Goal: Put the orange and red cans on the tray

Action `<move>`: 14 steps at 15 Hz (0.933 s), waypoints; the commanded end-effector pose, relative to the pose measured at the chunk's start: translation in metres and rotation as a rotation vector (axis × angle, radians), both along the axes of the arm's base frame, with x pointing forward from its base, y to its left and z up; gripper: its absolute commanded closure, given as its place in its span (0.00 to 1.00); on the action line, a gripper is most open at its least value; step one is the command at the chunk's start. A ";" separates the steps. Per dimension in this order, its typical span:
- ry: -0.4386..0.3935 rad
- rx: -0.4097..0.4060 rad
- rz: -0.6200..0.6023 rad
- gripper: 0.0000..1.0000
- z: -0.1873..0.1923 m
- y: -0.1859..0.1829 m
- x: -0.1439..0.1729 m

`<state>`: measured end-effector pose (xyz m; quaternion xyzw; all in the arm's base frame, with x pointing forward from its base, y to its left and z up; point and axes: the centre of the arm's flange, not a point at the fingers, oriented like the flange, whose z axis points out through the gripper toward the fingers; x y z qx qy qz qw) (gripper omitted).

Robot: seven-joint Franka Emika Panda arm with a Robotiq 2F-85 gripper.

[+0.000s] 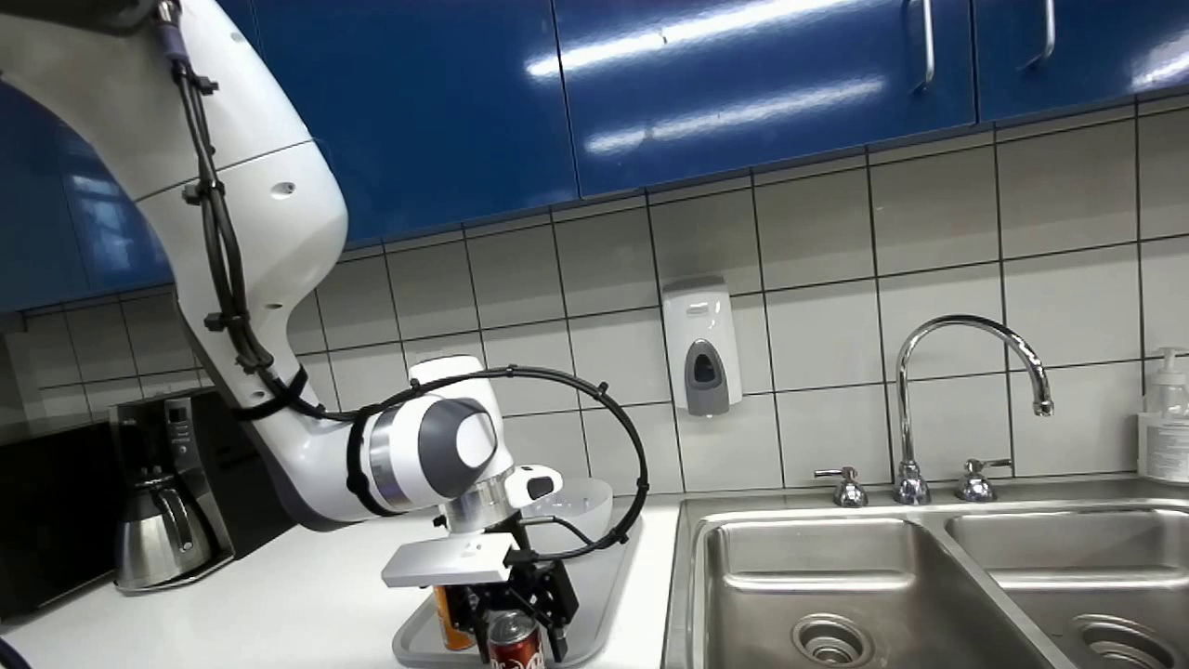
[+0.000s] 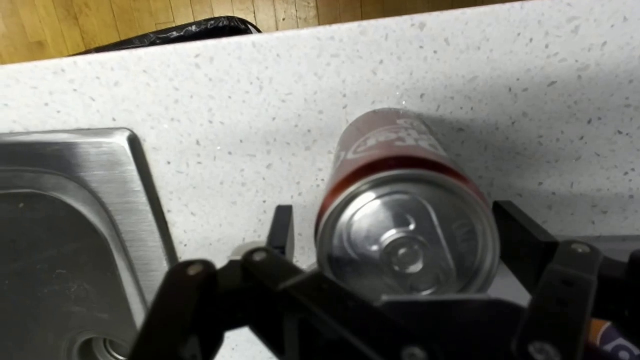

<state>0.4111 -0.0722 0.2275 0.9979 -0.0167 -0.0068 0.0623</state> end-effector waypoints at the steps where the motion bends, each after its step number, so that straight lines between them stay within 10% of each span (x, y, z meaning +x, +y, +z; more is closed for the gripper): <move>1: -0.020 -0.010 -0.014 0.00 0.008 -0.003 -0.007; 14: -0.020 -0.004 0.000 0.00 0.016 0.005 -0.019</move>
